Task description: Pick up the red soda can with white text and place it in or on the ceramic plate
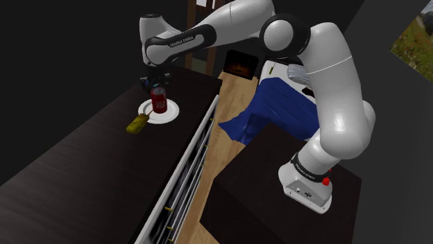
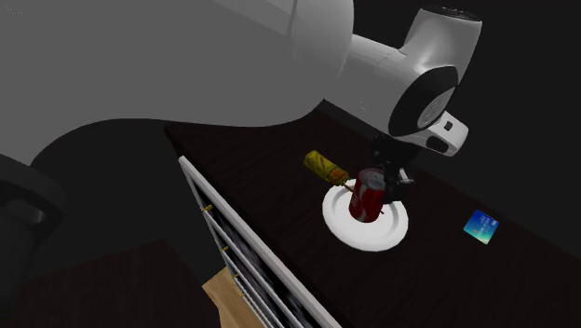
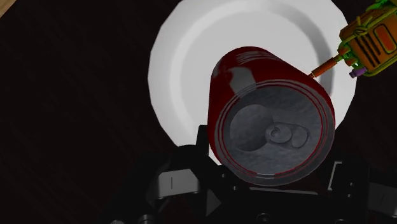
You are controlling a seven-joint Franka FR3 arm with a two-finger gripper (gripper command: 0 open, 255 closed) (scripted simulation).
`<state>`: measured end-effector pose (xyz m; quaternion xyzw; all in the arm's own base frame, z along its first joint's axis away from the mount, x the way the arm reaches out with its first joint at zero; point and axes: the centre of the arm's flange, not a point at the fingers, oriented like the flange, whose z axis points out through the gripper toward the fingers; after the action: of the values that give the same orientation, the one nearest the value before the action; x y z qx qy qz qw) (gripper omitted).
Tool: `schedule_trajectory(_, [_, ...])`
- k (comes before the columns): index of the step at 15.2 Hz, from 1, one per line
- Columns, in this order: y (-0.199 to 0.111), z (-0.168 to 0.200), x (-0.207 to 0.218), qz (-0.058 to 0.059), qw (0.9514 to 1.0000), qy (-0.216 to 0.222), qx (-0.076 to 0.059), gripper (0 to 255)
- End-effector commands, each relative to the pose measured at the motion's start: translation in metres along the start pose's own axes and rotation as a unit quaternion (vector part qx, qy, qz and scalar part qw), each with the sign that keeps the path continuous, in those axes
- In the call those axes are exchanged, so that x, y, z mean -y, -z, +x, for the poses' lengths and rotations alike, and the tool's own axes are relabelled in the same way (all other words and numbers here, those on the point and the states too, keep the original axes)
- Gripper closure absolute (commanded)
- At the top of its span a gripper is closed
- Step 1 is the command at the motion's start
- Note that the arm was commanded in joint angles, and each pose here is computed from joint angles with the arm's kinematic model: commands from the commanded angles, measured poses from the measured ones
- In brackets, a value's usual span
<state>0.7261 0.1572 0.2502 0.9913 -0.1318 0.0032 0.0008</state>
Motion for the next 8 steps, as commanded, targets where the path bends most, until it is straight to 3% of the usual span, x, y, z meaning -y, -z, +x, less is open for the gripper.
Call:
schedule_trajectory(1, [-0.0046, -0.0024, 0.0014, -0.001, 1.0000, 0.001, 0.004, 255])
schedule_trajectory(4, [-0.0046, -0.0024, 0.0014, -0.001, 1.0000, 0.001, 0.004, 255])
schedule_trajectory(5, [-0.0045, -0.0024, 0.0014, -0.001, 1.0000, 0.001, 0.004, 0])
schedule_trajectory(8, [-0.0045, -0.0025, 0.0014, -0.001, 1.0000, 0.001, 0.004, 0])
